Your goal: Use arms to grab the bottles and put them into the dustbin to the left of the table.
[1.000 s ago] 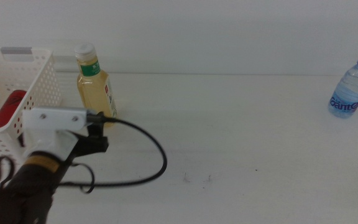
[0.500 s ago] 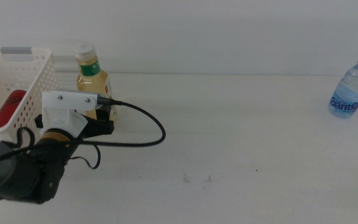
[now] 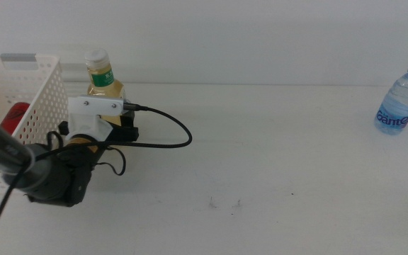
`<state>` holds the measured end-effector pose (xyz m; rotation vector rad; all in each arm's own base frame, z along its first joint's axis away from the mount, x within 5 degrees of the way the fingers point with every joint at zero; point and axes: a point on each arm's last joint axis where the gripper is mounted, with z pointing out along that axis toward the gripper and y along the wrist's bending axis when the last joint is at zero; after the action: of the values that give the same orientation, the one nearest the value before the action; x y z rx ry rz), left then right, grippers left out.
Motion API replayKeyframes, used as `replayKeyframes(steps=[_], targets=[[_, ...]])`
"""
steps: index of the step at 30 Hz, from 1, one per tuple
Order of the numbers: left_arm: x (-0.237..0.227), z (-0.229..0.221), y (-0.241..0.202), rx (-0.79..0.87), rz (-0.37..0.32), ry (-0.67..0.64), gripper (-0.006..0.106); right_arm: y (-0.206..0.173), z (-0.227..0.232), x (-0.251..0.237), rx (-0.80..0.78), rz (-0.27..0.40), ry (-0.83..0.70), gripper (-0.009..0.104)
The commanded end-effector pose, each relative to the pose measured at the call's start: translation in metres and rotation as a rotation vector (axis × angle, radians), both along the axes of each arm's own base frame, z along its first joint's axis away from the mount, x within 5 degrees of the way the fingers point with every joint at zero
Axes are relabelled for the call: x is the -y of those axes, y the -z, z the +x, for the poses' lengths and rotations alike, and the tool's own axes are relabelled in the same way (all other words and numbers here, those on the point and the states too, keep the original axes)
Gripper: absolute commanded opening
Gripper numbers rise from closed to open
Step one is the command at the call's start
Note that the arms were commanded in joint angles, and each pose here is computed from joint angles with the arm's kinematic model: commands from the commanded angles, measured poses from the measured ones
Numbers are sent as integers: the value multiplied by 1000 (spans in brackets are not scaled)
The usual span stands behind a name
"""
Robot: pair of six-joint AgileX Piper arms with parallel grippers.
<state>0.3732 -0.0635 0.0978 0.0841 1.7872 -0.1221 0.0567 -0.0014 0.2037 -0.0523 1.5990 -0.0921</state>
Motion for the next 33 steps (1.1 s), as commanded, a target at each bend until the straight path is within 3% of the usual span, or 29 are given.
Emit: replayKeyframes(steps=[1,7,9,11,15,20,26,31,33], targets=[[1,11,6,18,-11,-1,94,0,0,1,8,-11,8,91],[4,24,18,25,-8,9,93,0,0,1,8,-11,8,91],[4,24,16,42,-3,6,88,0,0,1,8,-11,8,91],[4,23,9,95,36,17,76,0,0,1,8,-11,8,91],[3,3,-23,195,47,34,39,0,0,1,8,-11,8,91],[5,-41,-64,109,42,82,1,0,0,1,8,-11,8,91],[9,-88,-130,-259,-11,94,-2,0,0,1,8,-11,8,91],[-1,-110,-179,-596,33,63,-2,0,0,1,8,-11,8,91],[-10,-108,-200,-680,82,67,-2,0,0,1,8,-11,8,91]])
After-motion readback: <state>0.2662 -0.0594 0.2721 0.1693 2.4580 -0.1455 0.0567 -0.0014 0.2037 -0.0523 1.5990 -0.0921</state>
